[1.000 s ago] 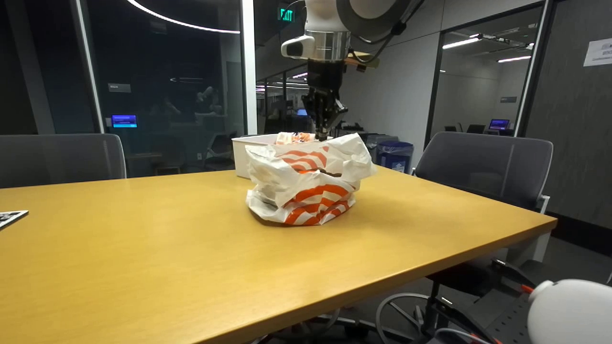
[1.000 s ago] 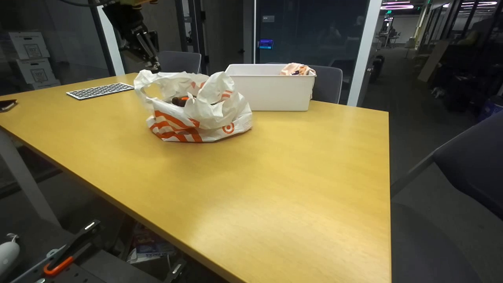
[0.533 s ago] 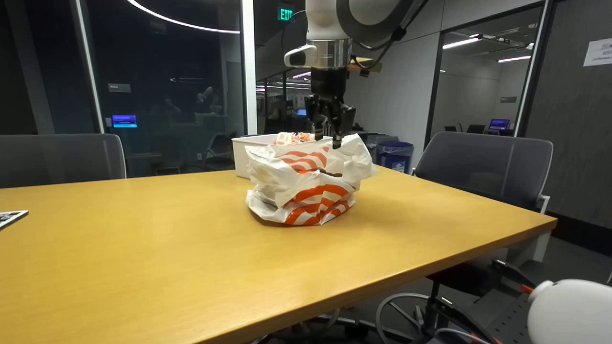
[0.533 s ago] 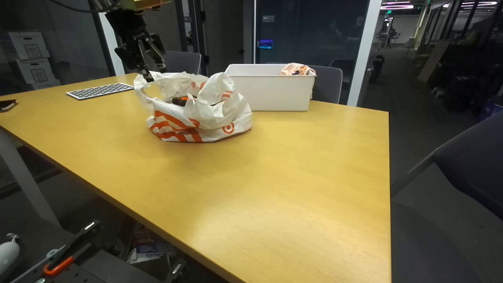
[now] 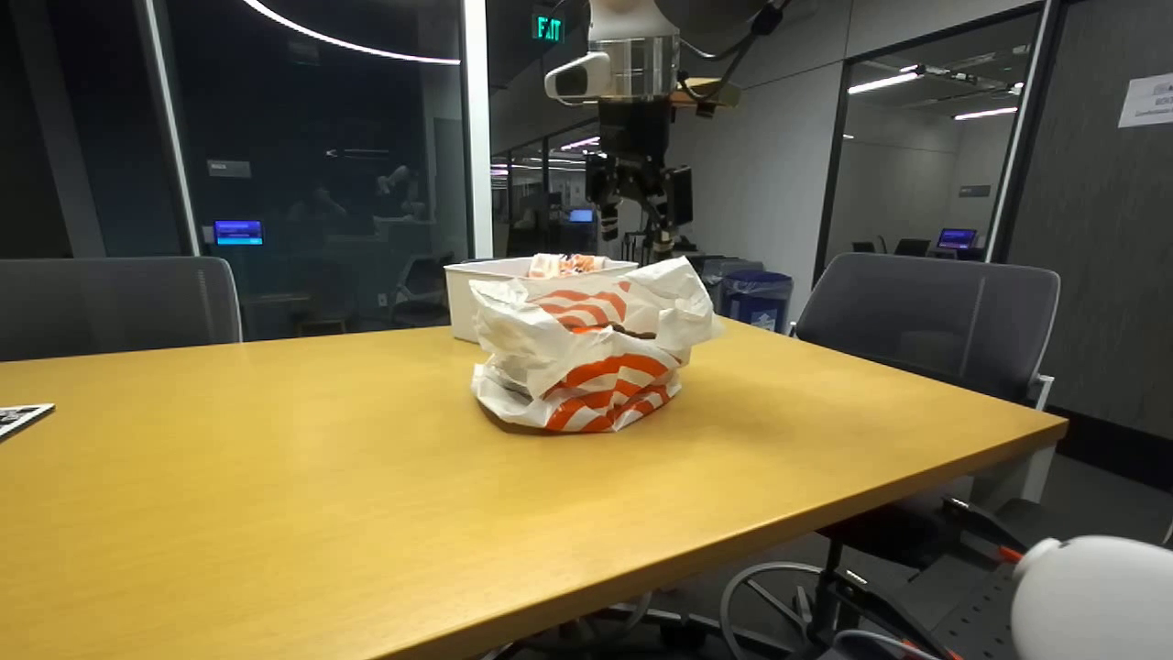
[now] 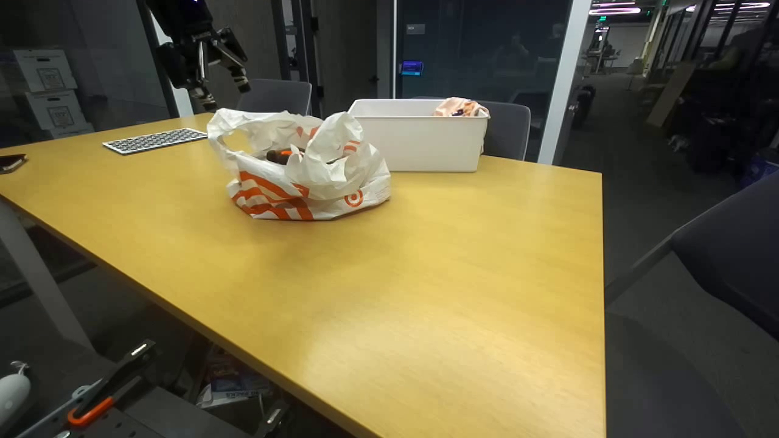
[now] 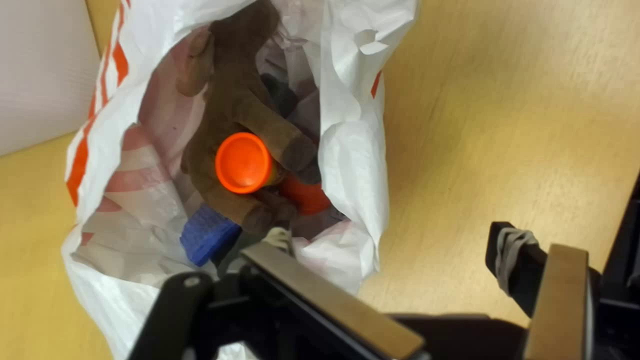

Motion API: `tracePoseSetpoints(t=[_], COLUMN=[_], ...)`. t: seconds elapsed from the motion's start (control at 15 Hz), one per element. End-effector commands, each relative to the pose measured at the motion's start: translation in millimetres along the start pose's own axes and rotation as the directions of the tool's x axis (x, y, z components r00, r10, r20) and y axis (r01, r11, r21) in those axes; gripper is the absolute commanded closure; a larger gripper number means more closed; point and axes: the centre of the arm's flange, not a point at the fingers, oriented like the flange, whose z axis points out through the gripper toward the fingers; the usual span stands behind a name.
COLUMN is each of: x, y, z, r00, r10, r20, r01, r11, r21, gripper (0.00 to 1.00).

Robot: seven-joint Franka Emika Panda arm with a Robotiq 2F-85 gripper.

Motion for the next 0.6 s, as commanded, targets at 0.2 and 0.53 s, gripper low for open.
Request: tracePoseSetpoints(t=[0.2, 0.53], x=[1.4, 1.1], y=[-1.5, -1.4], z=[4.5, 5.1], r00=[1.000, 1.000], r10=[-0.005, -0.004], r20=[0.000, 0.000], r01=[0.005, 0.004], r11=[1.000, 1.000], r21=[0.015, 0.016], gripper=[0.00, 0.00])
